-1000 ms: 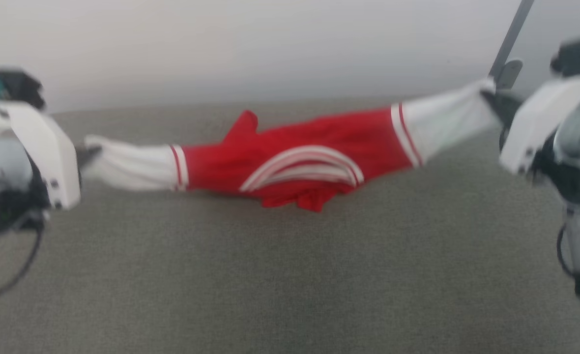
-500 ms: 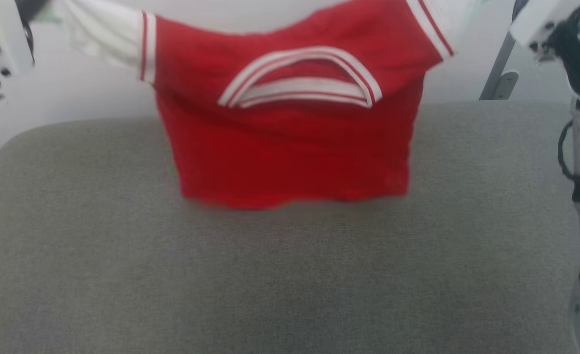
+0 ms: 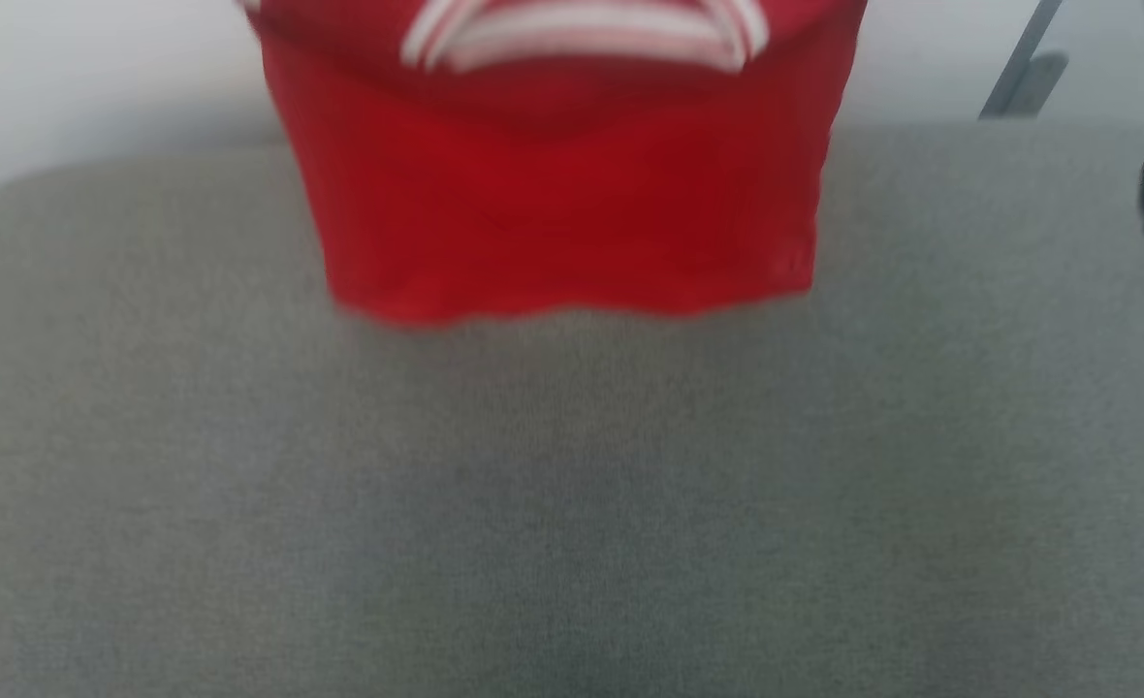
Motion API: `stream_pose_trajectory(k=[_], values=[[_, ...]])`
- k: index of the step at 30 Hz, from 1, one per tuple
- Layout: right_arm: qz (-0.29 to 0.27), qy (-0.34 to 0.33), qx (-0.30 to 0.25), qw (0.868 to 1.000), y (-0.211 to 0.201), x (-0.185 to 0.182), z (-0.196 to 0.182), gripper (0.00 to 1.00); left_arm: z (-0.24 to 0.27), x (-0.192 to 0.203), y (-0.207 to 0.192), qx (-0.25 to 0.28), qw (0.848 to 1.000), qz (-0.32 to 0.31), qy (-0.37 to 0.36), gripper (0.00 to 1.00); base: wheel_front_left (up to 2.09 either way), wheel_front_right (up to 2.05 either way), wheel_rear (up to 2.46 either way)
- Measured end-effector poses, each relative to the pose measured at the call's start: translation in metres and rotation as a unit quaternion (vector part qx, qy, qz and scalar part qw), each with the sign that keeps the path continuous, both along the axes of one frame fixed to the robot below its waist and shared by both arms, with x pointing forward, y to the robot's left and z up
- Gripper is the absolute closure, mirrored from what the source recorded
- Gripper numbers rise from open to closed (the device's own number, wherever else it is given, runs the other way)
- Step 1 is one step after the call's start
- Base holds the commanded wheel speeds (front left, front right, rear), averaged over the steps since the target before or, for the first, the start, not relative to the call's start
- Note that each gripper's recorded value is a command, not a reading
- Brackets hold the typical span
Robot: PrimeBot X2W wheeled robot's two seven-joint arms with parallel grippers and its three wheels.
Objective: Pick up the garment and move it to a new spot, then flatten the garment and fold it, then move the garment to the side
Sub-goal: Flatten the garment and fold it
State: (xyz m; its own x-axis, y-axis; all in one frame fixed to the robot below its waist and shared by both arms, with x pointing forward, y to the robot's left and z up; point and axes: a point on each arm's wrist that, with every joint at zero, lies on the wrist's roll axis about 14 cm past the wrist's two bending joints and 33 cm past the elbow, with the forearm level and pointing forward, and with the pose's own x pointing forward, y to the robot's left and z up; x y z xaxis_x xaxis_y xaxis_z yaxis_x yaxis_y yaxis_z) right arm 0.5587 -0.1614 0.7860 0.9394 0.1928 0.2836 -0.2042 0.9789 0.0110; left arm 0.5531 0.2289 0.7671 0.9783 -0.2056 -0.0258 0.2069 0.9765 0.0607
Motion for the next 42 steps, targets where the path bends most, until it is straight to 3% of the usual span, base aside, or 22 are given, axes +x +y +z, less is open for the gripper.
stream_pose_trajectory(k=[7, 11, 15, 20, 26, 31, 35, 42], values=[[-0.046, -0.080, -0.032, 0.995, -0.014, 0.052, -0.002, 1.00, 0.001, 0.059, -0.006, -0.005, 0.998, 0.007, -0.061, 1.00, 0.00, 0.00, 0.00], [-0.072, -0.149, -0.069, 0.984, -0.020, 0.076, -0.002, 1.00, 0.014, 0.088, -0.007, -0.001, 0.989, 0.013, -0.145, 1.00, 0.00, 0.00, 0.00], [-0.089, -0.153, -0.125, 0.976, -0.019, 0.100, -0.028, 1.00, -0.008, 0.110, -0.006, 0.004, 0.984, 0.015, -0.175, 1.00, 0.00, 0.00, 0.00], [-0.064, -0.070, -0.145, 0.985, 0.002, 0.122, -0.108, 1.00, -0.075, 0.122, -0.002, 0.008, 0.993, 0.019, -0.119, 1.00, 0.00, 0.00, 0.00], [-0.033, 0.059, -0.069, 0.995, 0.015, 0.110, -0.192, 1.00, -0.163, 0.100, 0.008, -0.005, 0.999, 0.032, 0.011, 1.00, 0.00, 0.00, 0.00], [-0.004, 0.168, -0.046, 0.985, 0.030, 0.078, -0.249, 1.00, -0.232, 0.059, 0.006, -0.019, 0.990, 0.030, 0.136, 1.00, 0.00, 0.00, 0.00], [0.012, 0.228, -0.033, 0.973, 0.031, 0.049, -0.273, 1.00, -0.270, 0.019, 0.000, -0.031, 0.976, 0.012, 0.213, 1.00, 0.00, 0.00, 0.00], [0.046, 0.306, -0.044, 0.950, 0.012, -0.007, -0.294, 1.00, -0.295, -0.046, 0.018, -0.035, 0.964, 0.010, 0.265, 1.00, 0.00, 0.00, 0.00]])
